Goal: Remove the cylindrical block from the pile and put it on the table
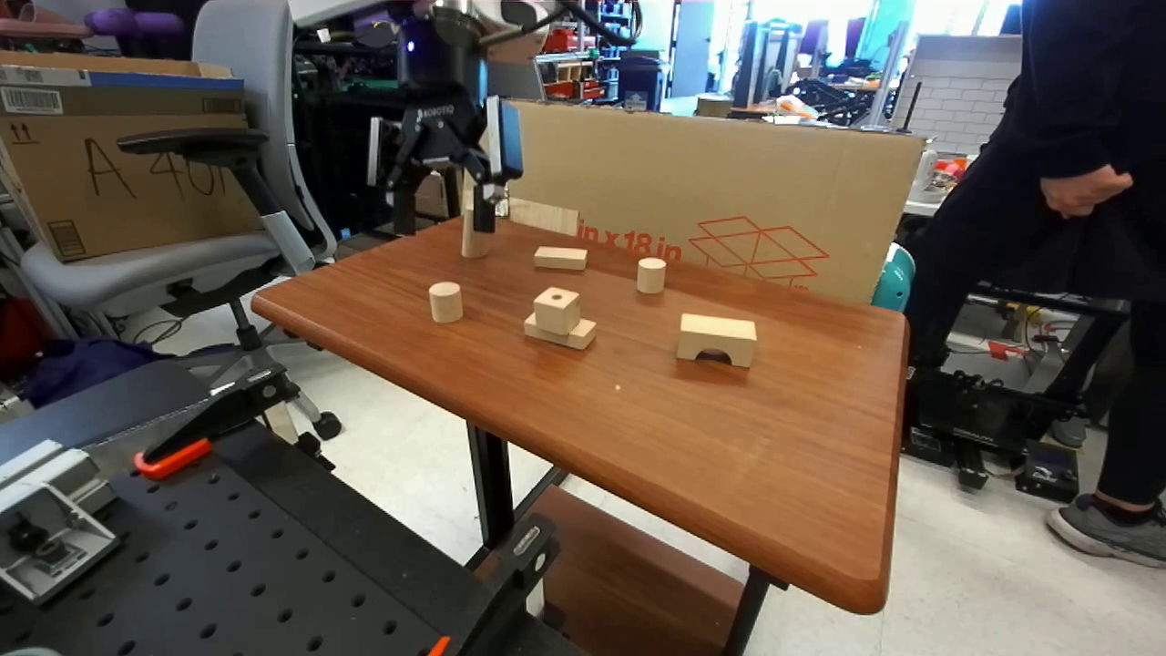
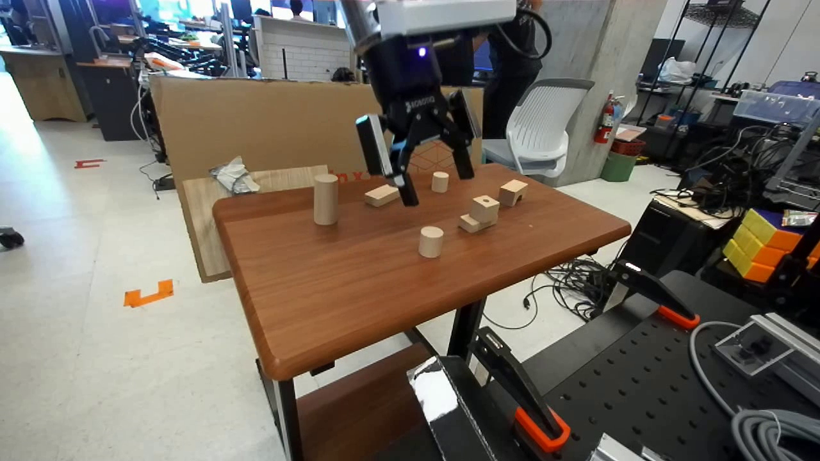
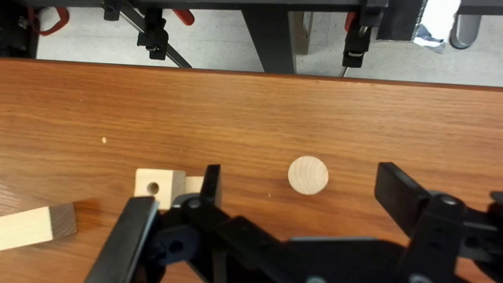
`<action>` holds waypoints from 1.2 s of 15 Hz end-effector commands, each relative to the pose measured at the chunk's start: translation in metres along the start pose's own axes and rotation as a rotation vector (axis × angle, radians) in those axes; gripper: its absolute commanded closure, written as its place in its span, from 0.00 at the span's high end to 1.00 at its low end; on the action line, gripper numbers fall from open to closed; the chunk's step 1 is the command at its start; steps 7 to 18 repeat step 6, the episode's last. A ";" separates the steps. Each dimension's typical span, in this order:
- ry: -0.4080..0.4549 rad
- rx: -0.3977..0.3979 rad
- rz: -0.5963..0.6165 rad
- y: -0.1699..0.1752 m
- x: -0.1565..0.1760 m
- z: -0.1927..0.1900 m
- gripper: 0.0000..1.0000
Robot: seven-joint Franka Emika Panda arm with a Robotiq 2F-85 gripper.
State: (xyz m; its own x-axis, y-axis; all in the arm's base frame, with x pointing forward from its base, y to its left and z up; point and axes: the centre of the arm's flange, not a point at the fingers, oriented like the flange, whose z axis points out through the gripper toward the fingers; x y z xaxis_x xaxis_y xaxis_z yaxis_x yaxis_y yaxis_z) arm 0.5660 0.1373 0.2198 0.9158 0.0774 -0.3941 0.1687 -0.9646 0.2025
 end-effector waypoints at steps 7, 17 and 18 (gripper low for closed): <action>-0.026 0.067 0.073 0.113 -0.065 -0.078 1.00; -0.026 0.067 0.073 0.113 -0.065 -0.078 1.00; -0.026 0.067 0.073 0.113 -0.065 -0.078 1.00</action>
